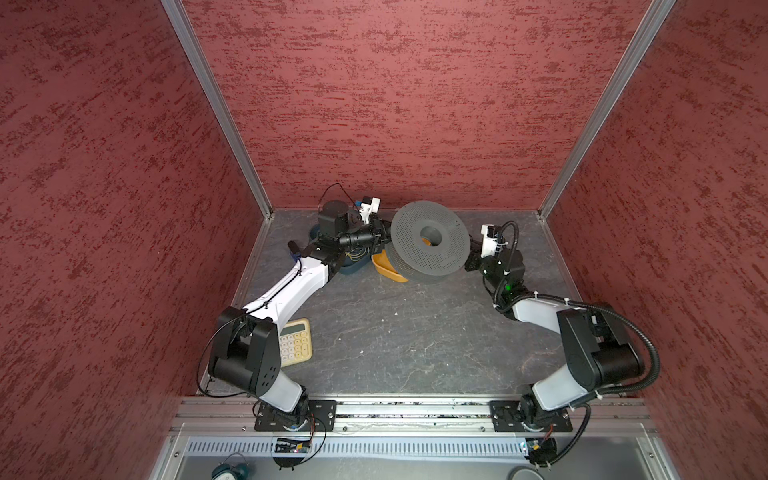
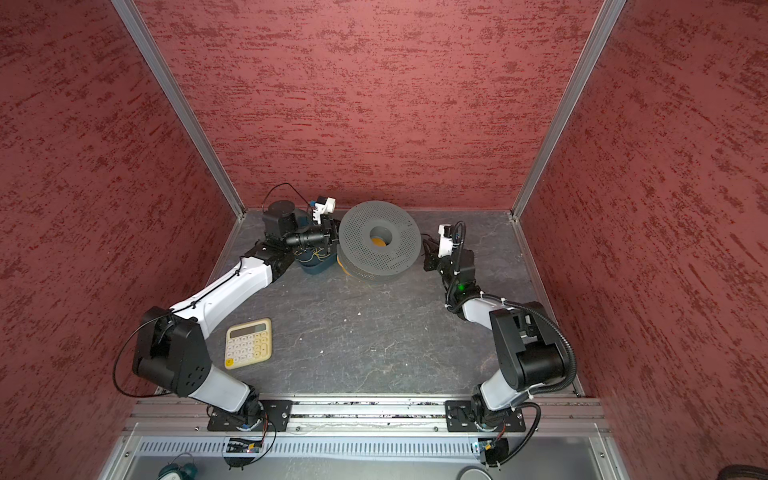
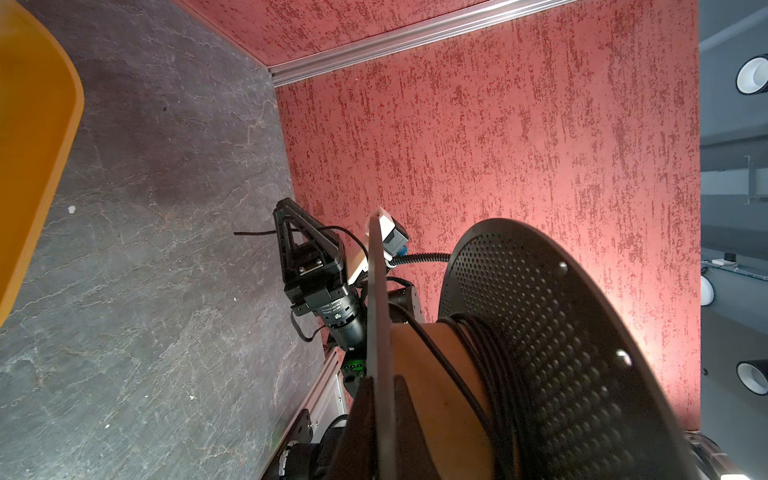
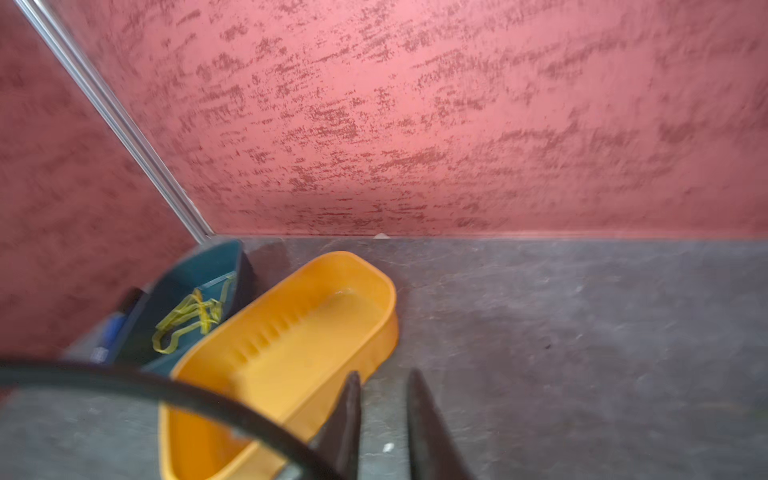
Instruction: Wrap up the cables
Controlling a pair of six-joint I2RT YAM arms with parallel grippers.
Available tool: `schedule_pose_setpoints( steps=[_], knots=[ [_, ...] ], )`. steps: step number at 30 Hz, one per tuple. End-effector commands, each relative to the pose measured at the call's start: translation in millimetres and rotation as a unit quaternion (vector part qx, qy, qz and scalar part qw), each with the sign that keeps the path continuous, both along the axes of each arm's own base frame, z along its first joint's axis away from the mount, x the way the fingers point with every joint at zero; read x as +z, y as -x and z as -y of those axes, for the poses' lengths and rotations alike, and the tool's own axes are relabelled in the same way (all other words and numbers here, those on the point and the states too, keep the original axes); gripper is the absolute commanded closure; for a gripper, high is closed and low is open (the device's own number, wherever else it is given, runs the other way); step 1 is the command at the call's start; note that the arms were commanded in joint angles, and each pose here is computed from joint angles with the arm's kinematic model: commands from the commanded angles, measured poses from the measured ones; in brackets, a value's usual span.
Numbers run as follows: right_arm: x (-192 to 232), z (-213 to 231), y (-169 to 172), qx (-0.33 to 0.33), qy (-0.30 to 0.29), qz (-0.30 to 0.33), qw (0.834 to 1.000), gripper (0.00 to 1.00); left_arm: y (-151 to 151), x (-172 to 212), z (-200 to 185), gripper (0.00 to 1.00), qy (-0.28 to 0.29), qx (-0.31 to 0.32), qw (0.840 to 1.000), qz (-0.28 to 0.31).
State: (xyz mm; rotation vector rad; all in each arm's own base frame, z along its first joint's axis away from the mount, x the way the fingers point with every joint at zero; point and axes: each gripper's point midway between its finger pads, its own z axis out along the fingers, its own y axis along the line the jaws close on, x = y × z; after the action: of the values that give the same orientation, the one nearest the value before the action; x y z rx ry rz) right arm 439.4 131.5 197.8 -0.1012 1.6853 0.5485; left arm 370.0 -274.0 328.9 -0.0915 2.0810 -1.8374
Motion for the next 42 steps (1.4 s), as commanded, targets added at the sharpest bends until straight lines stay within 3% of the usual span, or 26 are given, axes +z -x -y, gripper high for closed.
schedule_pose_setpoints(
  steps=[1,9,14,21,30,35,42],
  knots=[
    [7.4,0.6,14.9,-0.003,0.011,0.014,1.000,1.00,5.0,35.8,-8.5,1.00,0.006,0.014,0.998,0.059],
    [3.7,-6.8,66.2,-0.013,0.061,-0.054,0.997,1.00,-24.2,32.1,-18.0,1.00,-0.053,0.107,0.989,0.089],
    [4.3,-27.3,104.1,0.059,-0.014,-0.099,0.993,1.00,-35.1,27.8,-12.5,1.00,-0.074,0.168,0.975,0.126],
    [11.7,-63.6,139.5,0.174,-0.141,-0.159,0.962,1.00,-39.1,28.3,0.1,1.00,-0.085,0.221,0.956,0.174],
    [35.5,-72.6,157.1,0.186,-0.225,-0.176,0.940,1.00,-36.7,24.5,8.1,1.00,-0.209,0.296,0.902,0.237],
    [40.2,-82.1,155.6,0.199,-0.223,-0.181,0.937,1.00,-39.0,17.7,14.1,1.00,-0.216,0.289,0.904,0.231],
    [36.3,-98.4,149.8,0.209,-0.196,-0.175,0.942,1.00,-48.1,1.6,12.7,1.00,-0.172,0.247,0.939,0.163]
  ],
)
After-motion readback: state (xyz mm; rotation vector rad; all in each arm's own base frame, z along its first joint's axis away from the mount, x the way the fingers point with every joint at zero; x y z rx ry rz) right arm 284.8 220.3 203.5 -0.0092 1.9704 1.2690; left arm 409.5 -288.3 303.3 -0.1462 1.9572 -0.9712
